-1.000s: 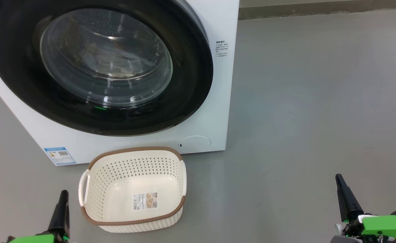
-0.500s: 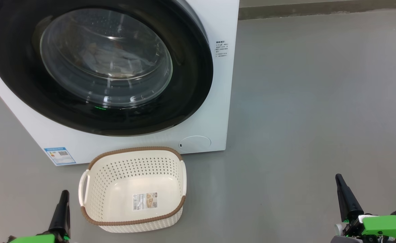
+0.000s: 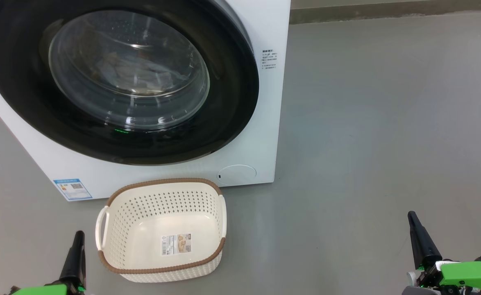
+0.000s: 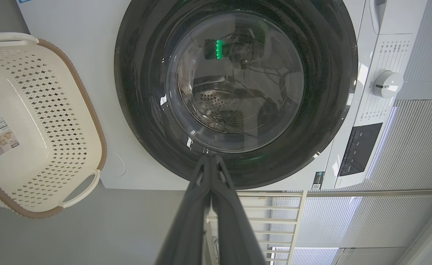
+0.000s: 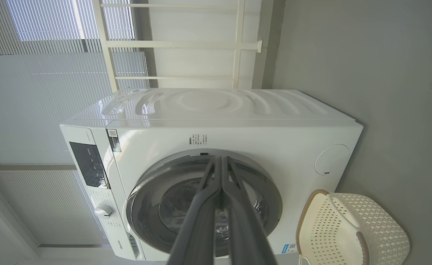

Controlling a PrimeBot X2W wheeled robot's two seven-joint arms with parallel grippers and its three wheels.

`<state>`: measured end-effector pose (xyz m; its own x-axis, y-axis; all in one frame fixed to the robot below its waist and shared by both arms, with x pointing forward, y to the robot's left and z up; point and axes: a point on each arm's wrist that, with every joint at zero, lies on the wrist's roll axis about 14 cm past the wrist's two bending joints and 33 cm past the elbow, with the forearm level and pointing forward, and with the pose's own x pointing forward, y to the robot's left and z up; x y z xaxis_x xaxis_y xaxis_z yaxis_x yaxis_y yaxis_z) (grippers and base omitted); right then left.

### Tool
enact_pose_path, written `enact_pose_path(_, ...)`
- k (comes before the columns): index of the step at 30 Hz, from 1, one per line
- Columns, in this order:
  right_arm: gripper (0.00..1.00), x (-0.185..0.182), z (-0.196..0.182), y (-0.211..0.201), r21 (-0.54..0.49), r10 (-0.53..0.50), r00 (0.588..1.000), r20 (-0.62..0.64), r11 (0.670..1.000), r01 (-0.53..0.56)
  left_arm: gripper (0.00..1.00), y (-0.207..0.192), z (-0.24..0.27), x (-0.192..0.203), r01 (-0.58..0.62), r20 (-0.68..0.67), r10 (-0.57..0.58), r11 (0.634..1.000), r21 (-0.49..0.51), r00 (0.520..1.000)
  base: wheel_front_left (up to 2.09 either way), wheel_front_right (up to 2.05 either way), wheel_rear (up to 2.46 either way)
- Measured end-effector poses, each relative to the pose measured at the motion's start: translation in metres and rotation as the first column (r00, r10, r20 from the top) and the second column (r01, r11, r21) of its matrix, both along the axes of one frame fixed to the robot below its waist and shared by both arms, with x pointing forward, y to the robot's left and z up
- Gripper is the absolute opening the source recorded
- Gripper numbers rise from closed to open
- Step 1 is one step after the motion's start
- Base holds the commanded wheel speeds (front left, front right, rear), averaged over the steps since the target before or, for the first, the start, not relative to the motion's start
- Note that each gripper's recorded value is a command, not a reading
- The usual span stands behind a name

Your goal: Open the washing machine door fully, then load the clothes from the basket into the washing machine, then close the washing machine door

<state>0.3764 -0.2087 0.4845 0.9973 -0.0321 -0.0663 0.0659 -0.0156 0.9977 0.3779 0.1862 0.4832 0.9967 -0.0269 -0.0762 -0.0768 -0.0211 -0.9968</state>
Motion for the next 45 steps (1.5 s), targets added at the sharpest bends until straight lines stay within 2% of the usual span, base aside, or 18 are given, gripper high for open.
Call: enact_pose_path(45,0.00,-0.0001,-0.0002,-0.0004,-0.004,-0.002,1.000,-0.001,1.000,0.002,0.00,0.0008,0.0001,0.0000,-0.002,0.000,0.002,1.000,-0.001,1.000,0.00,0.00,0.00)
